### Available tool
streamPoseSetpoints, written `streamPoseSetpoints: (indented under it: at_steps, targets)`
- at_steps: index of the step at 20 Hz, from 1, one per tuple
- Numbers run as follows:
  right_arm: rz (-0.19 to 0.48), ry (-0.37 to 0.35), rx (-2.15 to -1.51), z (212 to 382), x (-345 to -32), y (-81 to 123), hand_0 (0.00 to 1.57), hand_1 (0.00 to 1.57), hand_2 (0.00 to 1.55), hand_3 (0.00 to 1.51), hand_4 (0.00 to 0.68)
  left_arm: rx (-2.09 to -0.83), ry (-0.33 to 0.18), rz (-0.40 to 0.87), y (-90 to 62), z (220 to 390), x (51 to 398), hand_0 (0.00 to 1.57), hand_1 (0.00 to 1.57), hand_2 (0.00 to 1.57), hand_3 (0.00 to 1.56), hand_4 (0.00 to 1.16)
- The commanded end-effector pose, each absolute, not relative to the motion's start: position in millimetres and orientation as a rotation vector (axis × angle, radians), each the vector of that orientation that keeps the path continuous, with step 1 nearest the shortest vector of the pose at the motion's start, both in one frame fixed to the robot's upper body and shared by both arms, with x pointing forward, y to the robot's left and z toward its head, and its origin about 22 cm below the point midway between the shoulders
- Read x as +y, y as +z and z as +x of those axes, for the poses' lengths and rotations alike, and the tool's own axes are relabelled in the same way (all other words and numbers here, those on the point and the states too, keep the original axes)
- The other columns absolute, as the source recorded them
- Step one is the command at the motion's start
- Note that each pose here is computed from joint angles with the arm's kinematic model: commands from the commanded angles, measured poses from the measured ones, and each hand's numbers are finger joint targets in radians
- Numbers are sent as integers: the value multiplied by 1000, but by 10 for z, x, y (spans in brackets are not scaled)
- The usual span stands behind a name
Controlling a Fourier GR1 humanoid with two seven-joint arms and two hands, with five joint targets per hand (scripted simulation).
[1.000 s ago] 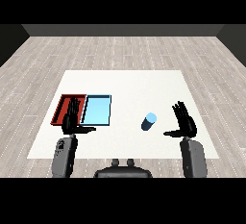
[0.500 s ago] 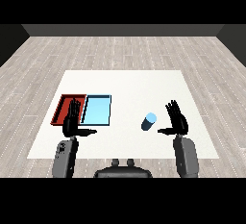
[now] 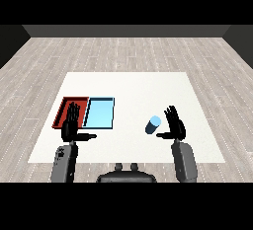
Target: Pick the blue can and put it in the blue box
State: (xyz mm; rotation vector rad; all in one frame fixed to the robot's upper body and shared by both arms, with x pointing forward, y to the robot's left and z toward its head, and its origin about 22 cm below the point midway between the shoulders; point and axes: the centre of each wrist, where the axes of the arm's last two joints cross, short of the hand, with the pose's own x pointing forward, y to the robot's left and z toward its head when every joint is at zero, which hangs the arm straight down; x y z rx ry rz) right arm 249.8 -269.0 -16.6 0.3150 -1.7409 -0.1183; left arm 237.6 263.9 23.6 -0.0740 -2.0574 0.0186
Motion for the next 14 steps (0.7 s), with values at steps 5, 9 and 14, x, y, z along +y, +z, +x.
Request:
streamPoseSetpoints:
  at_steps: [5, 9, 14]
  targets:
    - [333, -153, -1706, 2498, -2585, -465, 0, 0, 0, 0, 0, -2045, 24, -95, 186, 2389, 2629, 0, 0, 0, 0, 0]
    - [357, -154, -1694, 2732, -2536, -420, 0, 0, 0, 0, 0, -2044, -2, -65, 103, 2304, 2730, 0, 0, 0, 0, 0]
    - [362, -173, -1662, 2803, -2414, -605, 0, 0, 0, 0, 0, -2059, 34, -99, 466, 2494, 2669, 0, 0, 0, 0, 0]
